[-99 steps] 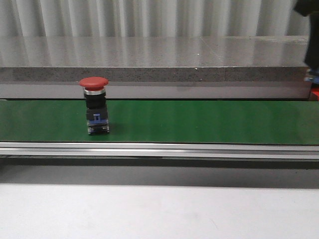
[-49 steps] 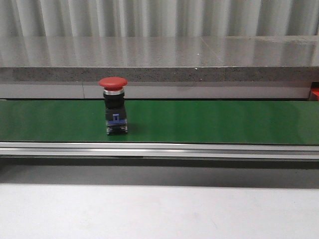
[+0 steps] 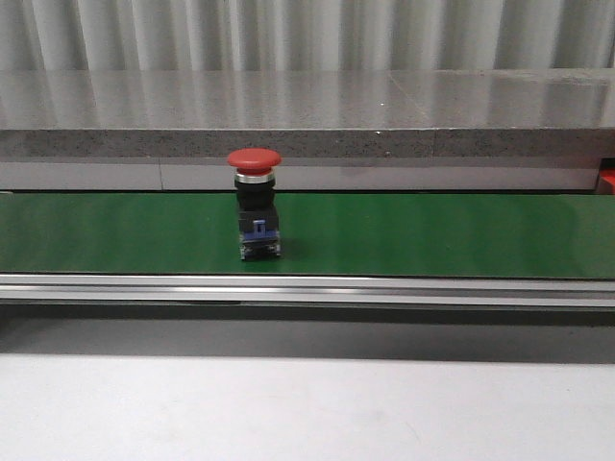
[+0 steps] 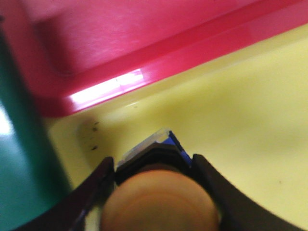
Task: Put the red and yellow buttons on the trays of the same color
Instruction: 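Carry the yellow button to the yellow tray and open the right gripper, then grasp the red button arriving at the belt end with the right gripper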
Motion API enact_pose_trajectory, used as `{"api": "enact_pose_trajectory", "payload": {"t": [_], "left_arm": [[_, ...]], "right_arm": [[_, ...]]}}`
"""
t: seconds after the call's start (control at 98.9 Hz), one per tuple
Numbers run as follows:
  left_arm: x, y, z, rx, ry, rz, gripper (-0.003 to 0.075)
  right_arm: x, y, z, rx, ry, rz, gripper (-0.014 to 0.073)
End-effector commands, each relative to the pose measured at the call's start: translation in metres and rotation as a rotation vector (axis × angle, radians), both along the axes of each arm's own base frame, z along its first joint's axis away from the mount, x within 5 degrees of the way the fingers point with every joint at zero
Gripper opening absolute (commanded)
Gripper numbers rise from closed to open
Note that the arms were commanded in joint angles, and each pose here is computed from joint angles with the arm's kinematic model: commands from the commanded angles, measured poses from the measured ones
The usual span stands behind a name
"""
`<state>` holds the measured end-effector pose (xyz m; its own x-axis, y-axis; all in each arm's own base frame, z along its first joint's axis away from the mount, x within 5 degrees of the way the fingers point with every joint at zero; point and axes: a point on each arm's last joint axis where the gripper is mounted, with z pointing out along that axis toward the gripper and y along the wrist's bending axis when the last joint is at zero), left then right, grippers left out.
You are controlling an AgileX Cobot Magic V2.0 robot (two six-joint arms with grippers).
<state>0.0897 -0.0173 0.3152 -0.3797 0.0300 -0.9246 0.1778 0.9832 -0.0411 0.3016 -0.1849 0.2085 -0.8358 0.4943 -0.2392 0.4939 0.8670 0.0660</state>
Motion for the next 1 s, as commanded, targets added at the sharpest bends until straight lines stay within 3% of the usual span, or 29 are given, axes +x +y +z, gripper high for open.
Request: {"api": "enact_pose_trajectory", "payload": {"t": [0.0,0.273,0.344,0.495,0.556,0.819,0.991], "left_arm": [[0.002,0.0,0.015,-0.03,-0.1,0.004,-0.0006],[0.002,0.0,0.015,-0.03,-0.1,0.004,-0.0006],[0.002,0.0,0.015,-0.03,-0.1,0.004,-0.0006],[0.002,0.0,0.015,-0.03,-0.1,0.004,-0.0005],[0.002,0.0,0.015,-0.03,-0.1,0.004,-0.0005],[0.002,0.0,0.015,-0.03,-0.1,0.004,-0.0006],[0.002,0.0,0.015,-0.03,-0.1,0.004,-0.0005]], "right_arm": [[0.003,-0.007,0.012,-0.051,-0.066,-0.015,0.0142],[0.008,-0.01,-0.004,-0.028,-0.049,-0.024,0.0161],[0.008,-0.01,-0.005,-0.024,-0.044,-0.024,0.0236],[0.008,-0.009,-0.002,-0.032,-0.055,-0.024,0.0494],[0.007,-0.009,0.003,-0.041,-0.069,-0.024,0.0533],[-0.007,0.0,0.061,-0.14,-0.22,-0.022,0.0498],[-0.026,0.027,0.11,-0.192,-0.316,0.022,0.0496]]}}
